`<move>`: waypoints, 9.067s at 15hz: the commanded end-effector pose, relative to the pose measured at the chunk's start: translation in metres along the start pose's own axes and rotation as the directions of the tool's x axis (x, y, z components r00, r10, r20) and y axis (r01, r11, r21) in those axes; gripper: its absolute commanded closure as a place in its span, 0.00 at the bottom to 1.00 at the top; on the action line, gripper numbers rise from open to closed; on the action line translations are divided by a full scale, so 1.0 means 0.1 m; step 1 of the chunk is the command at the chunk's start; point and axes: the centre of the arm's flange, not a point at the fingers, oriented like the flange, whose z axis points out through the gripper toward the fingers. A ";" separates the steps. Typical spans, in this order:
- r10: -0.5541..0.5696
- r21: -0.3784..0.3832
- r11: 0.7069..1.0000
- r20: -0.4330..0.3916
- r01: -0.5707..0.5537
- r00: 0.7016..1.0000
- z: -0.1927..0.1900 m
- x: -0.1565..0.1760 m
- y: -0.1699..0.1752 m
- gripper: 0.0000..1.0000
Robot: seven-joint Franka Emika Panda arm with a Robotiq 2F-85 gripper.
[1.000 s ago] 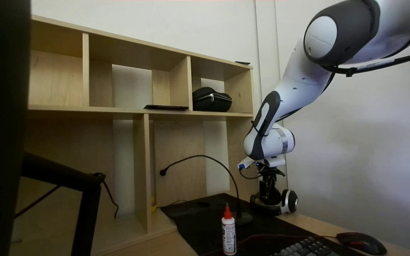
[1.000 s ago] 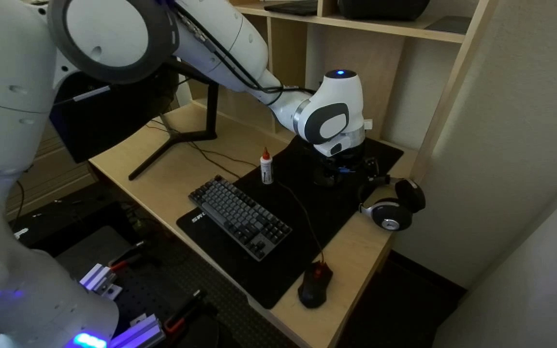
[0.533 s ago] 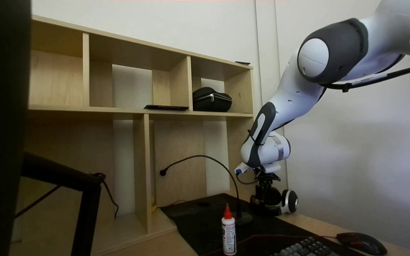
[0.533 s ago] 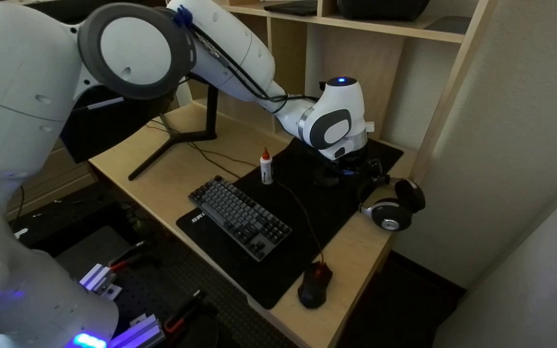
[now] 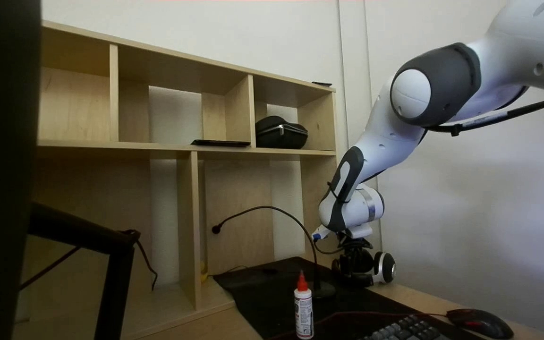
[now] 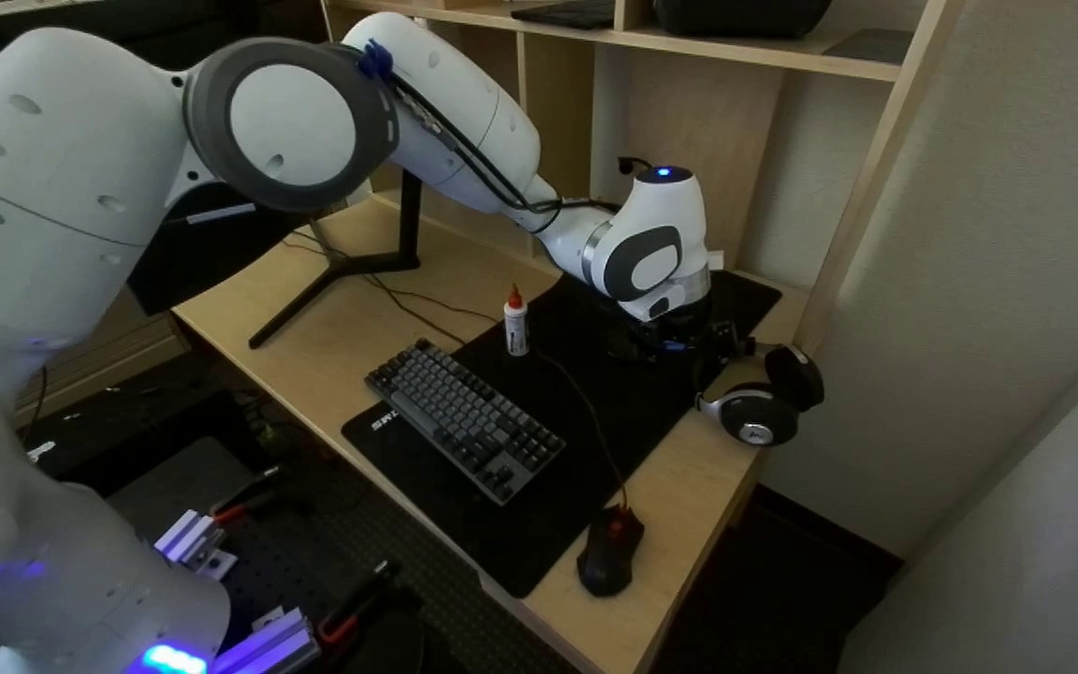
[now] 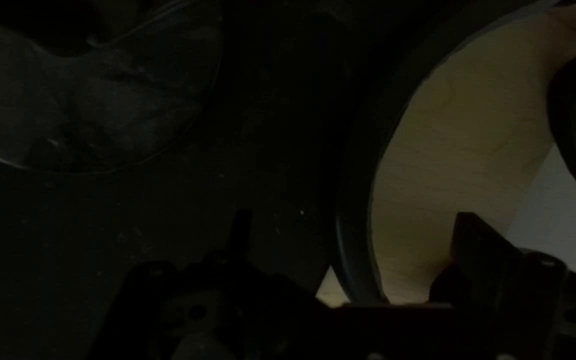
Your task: Move the black desktop microphone to the right and the headphones to the left
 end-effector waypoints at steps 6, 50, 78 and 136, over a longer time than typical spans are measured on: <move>0.001 -0.054 0.999 -0.064 -0.004 0.998 0.50 -0.16 -0.22 0.33; -0.631 -0.140 0.751 0.137 0.646 0.763 -2.06 1.90 0.22 0.95; -0.859 0.030 -0.220 0.467 0.975 -0.208 -2.44 1.51 3.55 0.81; -0.931 0.112 -0.033 0.358 0.993 -0.072 -1.02 -0.02 4.32 0.95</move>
